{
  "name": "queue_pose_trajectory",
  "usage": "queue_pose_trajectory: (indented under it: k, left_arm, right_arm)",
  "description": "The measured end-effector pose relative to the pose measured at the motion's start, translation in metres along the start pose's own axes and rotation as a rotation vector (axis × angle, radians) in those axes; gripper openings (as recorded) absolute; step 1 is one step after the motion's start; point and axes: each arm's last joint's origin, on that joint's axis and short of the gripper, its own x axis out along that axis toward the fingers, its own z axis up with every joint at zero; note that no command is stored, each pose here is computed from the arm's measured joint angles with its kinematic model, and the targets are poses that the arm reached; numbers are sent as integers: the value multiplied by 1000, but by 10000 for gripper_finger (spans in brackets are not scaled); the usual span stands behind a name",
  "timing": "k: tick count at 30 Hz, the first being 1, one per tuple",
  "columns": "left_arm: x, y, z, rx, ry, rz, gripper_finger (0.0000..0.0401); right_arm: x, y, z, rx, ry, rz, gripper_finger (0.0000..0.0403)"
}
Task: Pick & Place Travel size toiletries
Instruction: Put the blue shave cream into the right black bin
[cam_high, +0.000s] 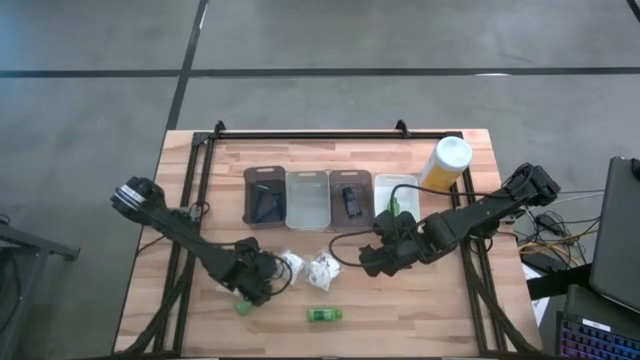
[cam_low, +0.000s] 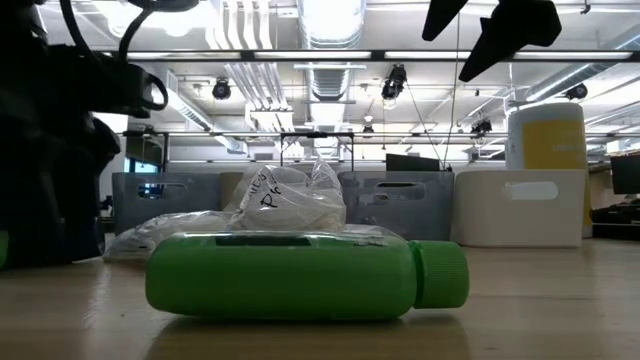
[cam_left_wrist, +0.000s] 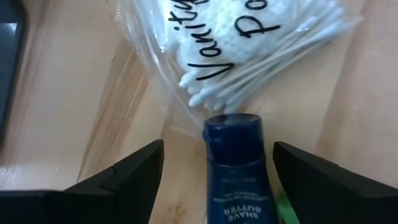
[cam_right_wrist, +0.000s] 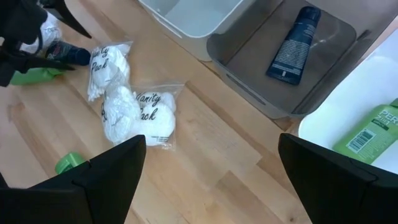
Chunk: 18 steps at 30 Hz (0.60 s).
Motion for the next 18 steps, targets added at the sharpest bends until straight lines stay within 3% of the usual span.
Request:
queue_pose_trajectory:
  k: [8, 18]
  left_arm:
    - [8, -2, 0, 17, 6, 10, 253]
    - [7, -5, 2, 76, -6, -25, 136]
  right_arm:
    - [-1, 1, -1, -3, 4, 4, 364]
    - [-4, 4, -8, 35, 35, 28, 364]
